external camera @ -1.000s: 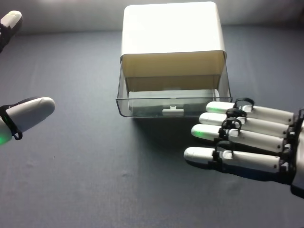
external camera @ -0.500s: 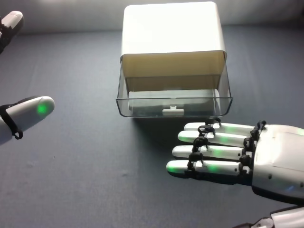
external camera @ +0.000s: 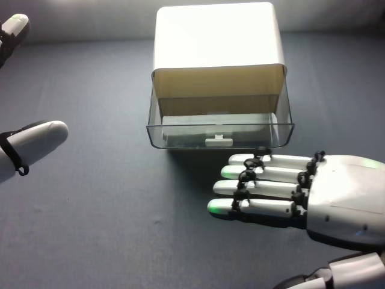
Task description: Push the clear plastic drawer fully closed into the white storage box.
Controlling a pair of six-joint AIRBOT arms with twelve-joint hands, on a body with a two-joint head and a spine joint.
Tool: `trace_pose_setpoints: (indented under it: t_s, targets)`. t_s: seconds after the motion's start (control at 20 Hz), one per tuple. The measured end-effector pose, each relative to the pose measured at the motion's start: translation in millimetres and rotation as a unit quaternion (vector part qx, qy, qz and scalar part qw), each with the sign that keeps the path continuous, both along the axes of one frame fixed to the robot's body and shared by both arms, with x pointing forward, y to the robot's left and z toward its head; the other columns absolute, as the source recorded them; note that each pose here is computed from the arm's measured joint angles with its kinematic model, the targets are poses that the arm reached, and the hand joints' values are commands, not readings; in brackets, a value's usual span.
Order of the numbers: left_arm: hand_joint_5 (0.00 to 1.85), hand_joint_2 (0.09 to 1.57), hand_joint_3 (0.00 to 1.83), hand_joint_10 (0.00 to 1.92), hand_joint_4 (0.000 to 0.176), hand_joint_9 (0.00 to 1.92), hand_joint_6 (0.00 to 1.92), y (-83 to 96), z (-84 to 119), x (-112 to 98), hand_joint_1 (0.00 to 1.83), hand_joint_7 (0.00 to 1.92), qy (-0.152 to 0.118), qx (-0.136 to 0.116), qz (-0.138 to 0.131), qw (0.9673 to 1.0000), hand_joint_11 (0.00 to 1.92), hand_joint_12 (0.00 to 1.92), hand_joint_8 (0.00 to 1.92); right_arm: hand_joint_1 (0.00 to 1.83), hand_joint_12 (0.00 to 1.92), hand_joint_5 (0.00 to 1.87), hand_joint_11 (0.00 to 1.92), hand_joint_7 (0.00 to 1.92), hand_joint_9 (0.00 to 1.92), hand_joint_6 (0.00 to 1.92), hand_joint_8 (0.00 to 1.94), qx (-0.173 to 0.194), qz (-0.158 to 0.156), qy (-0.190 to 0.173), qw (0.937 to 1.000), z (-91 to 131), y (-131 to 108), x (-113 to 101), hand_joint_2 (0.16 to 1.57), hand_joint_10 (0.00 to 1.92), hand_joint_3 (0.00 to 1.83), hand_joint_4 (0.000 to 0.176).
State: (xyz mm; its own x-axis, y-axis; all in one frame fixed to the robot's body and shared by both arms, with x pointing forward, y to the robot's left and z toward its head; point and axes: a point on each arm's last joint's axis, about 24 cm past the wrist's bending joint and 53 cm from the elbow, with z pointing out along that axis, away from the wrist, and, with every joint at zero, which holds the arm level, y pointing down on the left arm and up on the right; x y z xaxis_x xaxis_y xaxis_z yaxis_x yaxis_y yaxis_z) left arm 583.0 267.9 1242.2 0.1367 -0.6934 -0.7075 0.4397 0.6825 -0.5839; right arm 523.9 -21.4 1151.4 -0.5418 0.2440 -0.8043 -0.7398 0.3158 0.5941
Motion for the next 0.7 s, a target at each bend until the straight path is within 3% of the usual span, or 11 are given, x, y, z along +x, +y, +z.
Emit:
trace_pose_setpoints:
  t_s: [0.15,0.25,0.45,0.55,0.7]
  targets:
    - [0.00,0.97,0.02,0.00,0.176,0.00,0.00,-0.1,0,0,0.00,0.00,0.000,-0.001,-0.001,1.0000,0.00,0.00,0.00,0.00,0.00,0.12,0.00,0.03,0.00,0.00,0.00,-0.010,0.003,-0.003,0.9999,-4,4,2,1.11,0.00,0.00,0.035]
    - [0.00,0.97,0.02,0.00,0.176,0.00,0.00,0.1,0,0,0.00,0.00,0.000,-0.001,0.000,1.0000,0.00,0.00,0.00,0.00,0.00,0.12,0.00,0.04,0.00,0.00,0.01,-0.016,0.001,-0.001,0.9999,-8,4,4,1.11,0.00,0.00,0.027]
    - [0.00,0.98,0.02,0.00,0.176,0.00,0.00,-0.2,-1,0,0.00,0.00,0.001,-0.001,-0.001,1.0000,0.00,0.00,0.00,0.00,0.00,0.08,0.00,0.05,0.00,0.00,0.01,-0.030,-0.010,-0.002,0.9995,-15,4,18,1.12,0.00,0.00,0.052]
    - [0.00,0.98,0.02,0.00,0.176,0.00,0.00,0.0,0,0,0.00,0.00,0.001,-0.001,0.000,1.0000,0.00,0.00,0.00,0.00,0.00,0.15,0.00,0.10,0.00,0.01,0.01,-0.041,-0.018,-0.001,0.9990,-20,3,26,1.14,0.00,0.00,0.033]
    - [0.00,0.98,0.02,0.00,0.176,0.00,0.00,0.0,0,0,0.00,0.00,0.001,-0.001,-0.001,1.0000,0.00,0.00,0.00,0.00,0.00,0.19,0.00,0.14,0.00,0.02,0.02,-0.057,-0.028,-0.008,0.9979,-26,0,31,1.15,0.00,0.01,0.062]
